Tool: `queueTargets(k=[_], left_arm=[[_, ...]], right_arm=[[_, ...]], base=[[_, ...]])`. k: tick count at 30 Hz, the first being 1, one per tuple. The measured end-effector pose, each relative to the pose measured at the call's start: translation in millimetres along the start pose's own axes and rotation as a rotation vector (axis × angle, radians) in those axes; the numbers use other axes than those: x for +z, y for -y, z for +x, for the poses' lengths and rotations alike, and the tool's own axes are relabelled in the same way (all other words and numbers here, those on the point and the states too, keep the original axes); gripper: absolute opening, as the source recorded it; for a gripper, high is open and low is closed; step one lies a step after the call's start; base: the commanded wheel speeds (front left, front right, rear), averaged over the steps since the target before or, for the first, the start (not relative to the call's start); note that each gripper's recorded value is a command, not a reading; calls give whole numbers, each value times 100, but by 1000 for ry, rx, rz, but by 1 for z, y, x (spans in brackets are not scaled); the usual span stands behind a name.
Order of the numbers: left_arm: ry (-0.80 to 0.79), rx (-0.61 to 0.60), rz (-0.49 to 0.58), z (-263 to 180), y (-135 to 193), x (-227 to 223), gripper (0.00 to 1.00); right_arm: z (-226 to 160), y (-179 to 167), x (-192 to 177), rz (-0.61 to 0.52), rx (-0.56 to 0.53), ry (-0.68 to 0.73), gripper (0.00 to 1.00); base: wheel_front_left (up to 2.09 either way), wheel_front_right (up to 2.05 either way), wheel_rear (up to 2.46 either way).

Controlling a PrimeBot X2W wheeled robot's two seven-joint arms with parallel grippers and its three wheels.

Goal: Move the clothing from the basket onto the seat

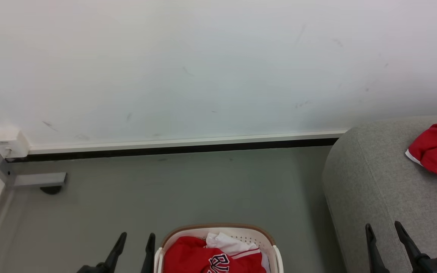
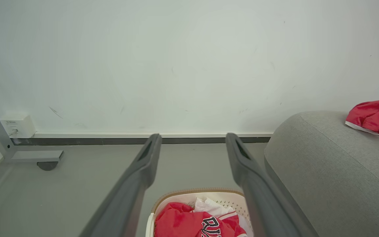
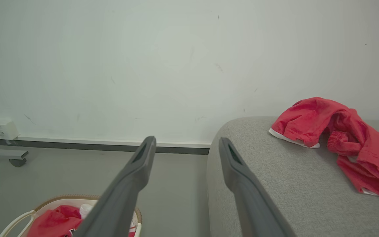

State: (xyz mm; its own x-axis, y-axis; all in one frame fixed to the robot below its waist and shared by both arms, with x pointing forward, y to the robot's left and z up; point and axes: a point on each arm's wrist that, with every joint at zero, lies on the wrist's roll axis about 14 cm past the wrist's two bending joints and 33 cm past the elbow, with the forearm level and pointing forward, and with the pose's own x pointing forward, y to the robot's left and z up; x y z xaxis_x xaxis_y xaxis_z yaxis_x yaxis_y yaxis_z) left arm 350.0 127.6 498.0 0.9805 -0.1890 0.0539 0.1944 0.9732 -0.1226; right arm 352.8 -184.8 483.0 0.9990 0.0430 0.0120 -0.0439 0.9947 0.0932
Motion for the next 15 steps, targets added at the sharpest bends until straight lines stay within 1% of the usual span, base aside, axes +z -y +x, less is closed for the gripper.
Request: queueTargets(k=[3, 7, 10, 15], left_arm=[[-10, -11, -12, 3, 3, -4, 100], [-37, -57, -14, 12, 13, -13, 100], [-74, -117, 15, 26, 28, -26, 100], [-193, -240, 62, 61, 58, -61, 100]], right_arm=[[1, 2, 0, 1, -7, -1, 100], [2, 5, -3, 2, -17, -10, 100], [9, 9, -2, 1, -28, -7, 100], [30, 17, -1, 11, -46, -1, 100]], base=[[0, 0, 0], [0, 0, 0], [0, 0, 0], [0, 0, 0]])
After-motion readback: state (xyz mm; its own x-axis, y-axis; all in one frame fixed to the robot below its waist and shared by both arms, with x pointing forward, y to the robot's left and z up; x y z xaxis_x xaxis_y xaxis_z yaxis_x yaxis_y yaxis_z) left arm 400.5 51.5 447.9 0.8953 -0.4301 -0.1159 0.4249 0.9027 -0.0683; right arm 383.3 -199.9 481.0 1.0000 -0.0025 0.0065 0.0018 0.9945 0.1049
